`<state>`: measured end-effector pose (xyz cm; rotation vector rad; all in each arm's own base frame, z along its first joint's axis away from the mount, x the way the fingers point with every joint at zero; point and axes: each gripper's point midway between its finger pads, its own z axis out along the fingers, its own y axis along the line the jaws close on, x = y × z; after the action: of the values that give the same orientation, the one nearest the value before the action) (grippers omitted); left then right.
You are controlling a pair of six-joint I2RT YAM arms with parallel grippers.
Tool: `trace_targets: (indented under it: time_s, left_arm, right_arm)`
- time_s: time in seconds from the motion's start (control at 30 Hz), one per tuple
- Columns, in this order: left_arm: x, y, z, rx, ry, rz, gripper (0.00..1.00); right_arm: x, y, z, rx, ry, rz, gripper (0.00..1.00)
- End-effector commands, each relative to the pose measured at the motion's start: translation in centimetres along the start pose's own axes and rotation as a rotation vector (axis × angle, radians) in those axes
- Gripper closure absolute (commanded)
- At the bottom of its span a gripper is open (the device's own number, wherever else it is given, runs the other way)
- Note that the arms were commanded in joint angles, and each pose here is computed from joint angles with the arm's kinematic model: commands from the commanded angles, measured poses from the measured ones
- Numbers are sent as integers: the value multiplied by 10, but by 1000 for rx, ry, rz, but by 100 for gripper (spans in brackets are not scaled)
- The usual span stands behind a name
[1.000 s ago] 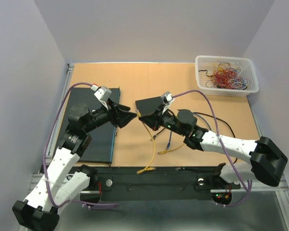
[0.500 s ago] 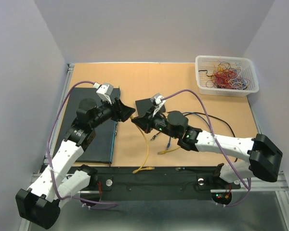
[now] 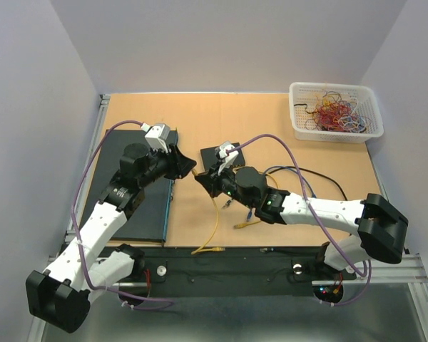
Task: Insert the plug into the switch port
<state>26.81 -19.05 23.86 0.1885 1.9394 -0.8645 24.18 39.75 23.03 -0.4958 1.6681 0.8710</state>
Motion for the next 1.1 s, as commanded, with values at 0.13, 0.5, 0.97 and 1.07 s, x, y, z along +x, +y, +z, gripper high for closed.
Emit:
trace_targets:
  time_s: [0.13, 0.5, 0.97, 1.07]
  left_arm:
    - [-16, -10, -1, 23, -28, 27, 53]
    - [-10, -18, 2, 82, 5, 25, 57]
    - [-19, -42, -9, 199, -24, 85, 100]
    - [-29, -64, -25, 296, -79, 146, 100]
  right_arm:
    - [-37, 8, 7, 4, -107, 0, 100]
    - [-34, 5, 10, 18, -115, -6, 99]
    - [-49, 6, -3, -23, -146, 10, 44]
    - [-68, 0, -36, -330, -107, 102, 32]
